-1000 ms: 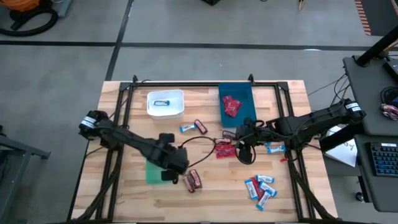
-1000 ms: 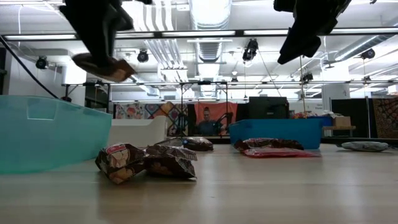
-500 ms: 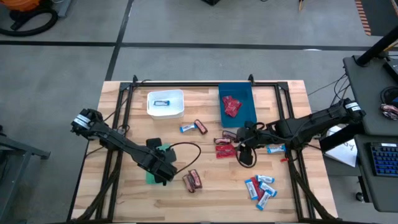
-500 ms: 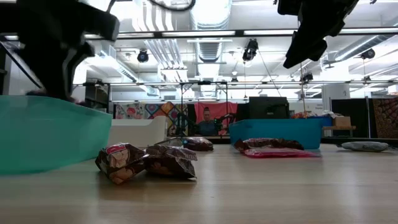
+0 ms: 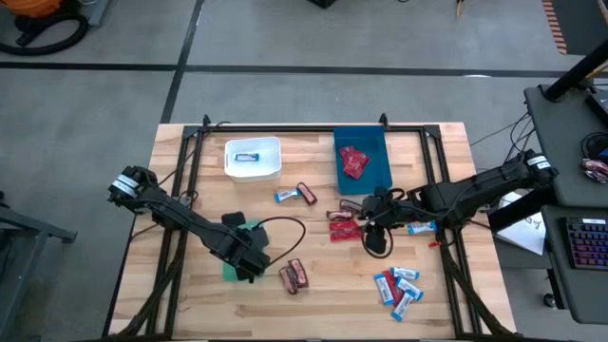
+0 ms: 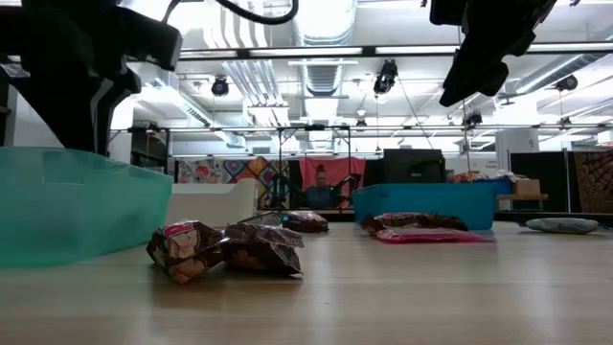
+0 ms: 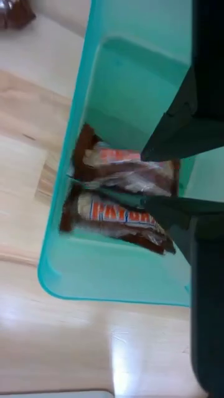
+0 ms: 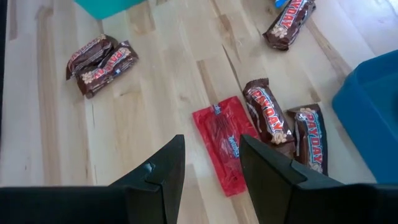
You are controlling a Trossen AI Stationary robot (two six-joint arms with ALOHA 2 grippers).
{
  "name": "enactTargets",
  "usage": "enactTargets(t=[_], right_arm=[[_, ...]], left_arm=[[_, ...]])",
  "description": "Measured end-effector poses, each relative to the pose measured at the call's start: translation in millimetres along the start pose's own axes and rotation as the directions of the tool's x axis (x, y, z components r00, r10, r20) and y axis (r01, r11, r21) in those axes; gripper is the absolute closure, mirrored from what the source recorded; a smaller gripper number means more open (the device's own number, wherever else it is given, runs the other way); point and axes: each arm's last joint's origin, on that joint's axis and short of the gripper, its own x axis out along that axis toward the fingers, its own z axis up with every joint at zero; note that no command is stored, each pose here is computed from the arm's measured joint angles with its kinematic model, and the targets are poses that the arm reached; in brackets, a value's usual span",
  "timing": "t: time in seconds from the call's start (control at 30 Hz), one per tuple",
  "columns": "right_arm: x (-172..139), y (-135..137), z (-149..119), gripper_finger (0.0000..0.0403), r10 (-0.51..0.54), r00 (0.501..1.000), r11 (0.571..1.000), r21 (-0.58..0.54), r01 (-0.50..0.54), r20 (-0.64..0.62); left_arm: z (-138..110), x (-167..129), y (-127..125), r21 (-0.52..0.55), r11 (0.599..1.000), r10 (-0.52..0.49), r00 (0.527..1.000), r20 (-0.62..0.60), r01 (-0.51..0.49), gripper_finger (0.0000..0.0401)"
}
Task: Sort candy
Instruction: Put the white chocolate bar into the white bin
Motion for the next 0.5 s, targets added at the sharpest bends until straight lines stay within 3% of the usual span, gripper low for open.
enactTargets(t=[0.27,0.5], right_arm=[[-0.1,-1.7,-4.0,0.0259,-0.005,0.999,0.996,0.084,0.009,-0.048],[-4.4,-14.4,-25.2,0.0259,-0.130,0.954,0.961,0.204,0.189,-0.269]], left_arm=[[4.4,-11.7,-1.0,0.055,0.998,-0.027,0.999,0.019,0.026,0.0275],[10.1,-35.2,0.9,0.255,0.964,-0.127,0.973,0.195,0.075,0.0281]])
